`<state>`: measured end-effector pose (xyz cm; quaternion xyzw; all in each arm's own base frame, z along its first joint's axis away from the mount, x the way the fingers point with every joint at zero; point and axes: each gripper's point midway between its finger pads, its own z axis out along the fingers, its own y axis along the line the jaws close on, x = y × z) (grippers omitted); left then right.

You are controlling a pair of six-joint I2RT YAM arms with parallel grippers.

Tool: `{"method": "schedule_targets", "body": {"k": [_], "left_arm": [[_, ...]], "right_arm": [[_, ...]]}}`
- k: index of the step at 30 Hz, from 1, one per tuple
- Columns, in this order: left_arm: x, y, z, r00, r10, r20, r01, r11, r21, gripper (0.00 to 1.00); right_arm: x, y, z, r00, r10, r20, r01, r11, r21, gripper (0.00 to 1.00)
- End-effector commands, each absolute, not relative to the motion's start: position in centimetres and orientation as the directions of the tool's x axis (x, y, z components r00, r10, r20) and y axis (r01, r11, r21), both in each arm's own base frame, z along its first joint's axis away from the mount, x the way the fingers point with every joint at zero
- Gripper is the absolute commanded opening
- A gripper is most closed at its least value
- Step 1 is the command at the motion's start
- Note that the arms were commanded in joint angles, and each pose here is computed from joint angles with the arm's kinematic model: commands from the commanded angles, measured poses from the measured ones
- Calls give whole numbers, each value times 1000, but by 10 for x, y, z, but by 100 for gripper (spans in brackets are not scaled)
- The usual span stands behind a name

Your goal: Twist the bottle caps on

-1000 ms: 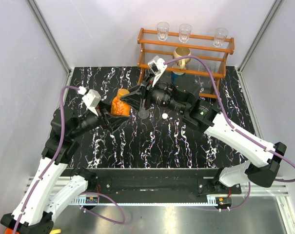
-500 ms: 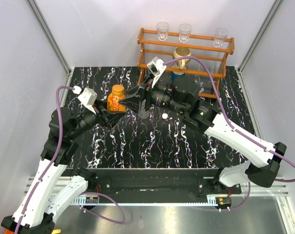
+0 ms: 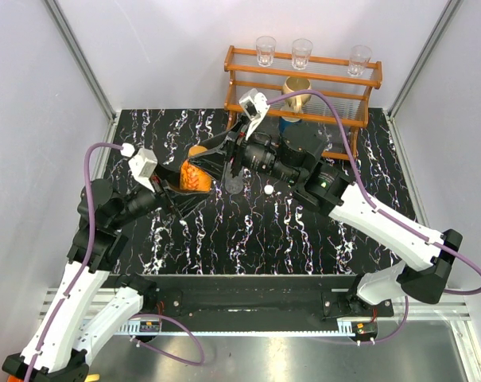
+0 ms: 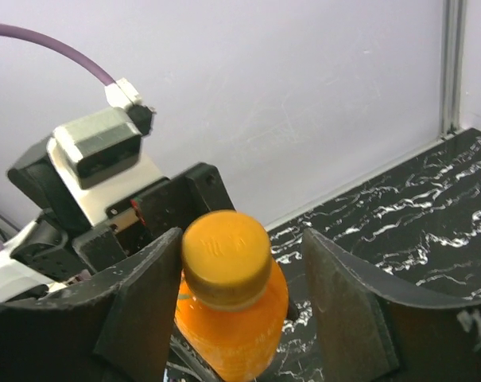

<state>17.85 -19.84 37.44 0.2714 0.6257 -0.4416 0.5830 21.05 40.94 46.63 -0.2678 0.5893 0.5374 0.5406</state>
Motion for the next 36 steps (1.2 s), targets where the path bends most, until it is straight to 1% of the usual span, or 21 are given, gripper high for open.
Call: {"method": "schedule_targets", "body": {"k": [1, 2, 5, 7, 10, 11, 12, 16, 17, 18, 21, 22, 25, 26, 27, 28, 29, 31, 33, 34, 36], "left_arm": [[169, -202, 388, -132, -203, -970, 890, 407, -206, 41], [169, -202, 388, -130, -204, -970, 890, 408, -205, 41], [170, -201, 390, -119, -205, -971, 886, 420, -197, 41], [172, -199, 392, -111, -209, -972, 881, 432, -194, 41], [173, -198, 394, -103, -211, -972, 879, 438, -188, 41], [172, -198, 395, -102, -213, -972, 879, 438, -188, 41], [172, -199, 395, -103, -214, -971, 880, 435, -189, 41], [171, -199, 397, -102, -218, -971, 881, 433, -190, 41], [171, -199, 395, -108, -215, -971, 881, 432, -194, 41], [171, -199, 395, -106, -215, -971, 880, 434, -192, 41], [171, -198, 395, -107, -215, -971, 879, 435, -194, 41], [171, -198, 395, -105, -215, -971, 878, 438, -192, 42], [171, -196, 392, -118, -211, -970, 871, 447, -203, 50], [173, -194, 393, -112, -210, -971, 863, 463, -199, 54], [173, -193, 392, -109, -202, -973, 860, 472, -194, 73], [173, -192, 386, -126, -184, -975, 852, 484, -202, 88], [171, -189, 388, -92, -157, -983, 855, 494, -159, 99], [168, -184, 378, -113, -108, -988, 840, 520, -153, 99], [166, -175, 381, -82, -79, -993, 822, 558, -112, 99], [162, -172, 371, -95, -29, -995, 824, 559, -95, 99], [151, -166, 370, -108, 25, -994, 824, 561, -76, 99]], "right_arm": [[195, 414, 490, -247, 317, -916, -931, 185, 315, 66], [195, 414, 490, -251, 313, -916, -931, 180, 317, 60], [189, 415, 486, -260, 298, -918, -937, 153, 315, 51], [188, 414, 482, -269, 280, -922, -934, 159, 321, 51], [189, 413, 478, -278, 265, -923, -929, 169, 328, 57], [188, 413, 476, -282, 261, -923, -928, 170, 331, 59], [189, 413, 476, -288, 264, -920, -925, 171, 339, 64], [188, 414, 474, -294, 259, -920, -925, 166, 342, 65], [189, 413, 474, -293, 262, -919, -923, 172, 343, 64], [190, 413, 475, -292, 265, -919, -923, 176, 343, 57], [189, 411, 479, -281, 277, -919, -925, 177, 337, 45], [189, 410, 478, -282, 277, -919, -924, 180, 338, 40], [192, 408, 479, -270, 280, -921, -922, 201, 331, 27], [193, 407, 480, -263, 282, -923, -922, 208, 326, 26], [193, 406, 479, -249, 277, -928, -925, 214, 312, 25], [194, 404, 476, -249, 263, -932, -923, 228, 311, 25], [196, 402, 478, -238, 262, -935, -922, 243, 302, 25], [198, 397, 471, -215, 224, -951, -920, 280, 274, 25], [203, 390, 467, -176, 207, -963, -917, 322, 236, 25], [205, 390, 459, -174, 185, -967, -912, 340, 228, 25], [212, 387, 450, -146, 155, -977, -903, 382, 195, 26]]}}
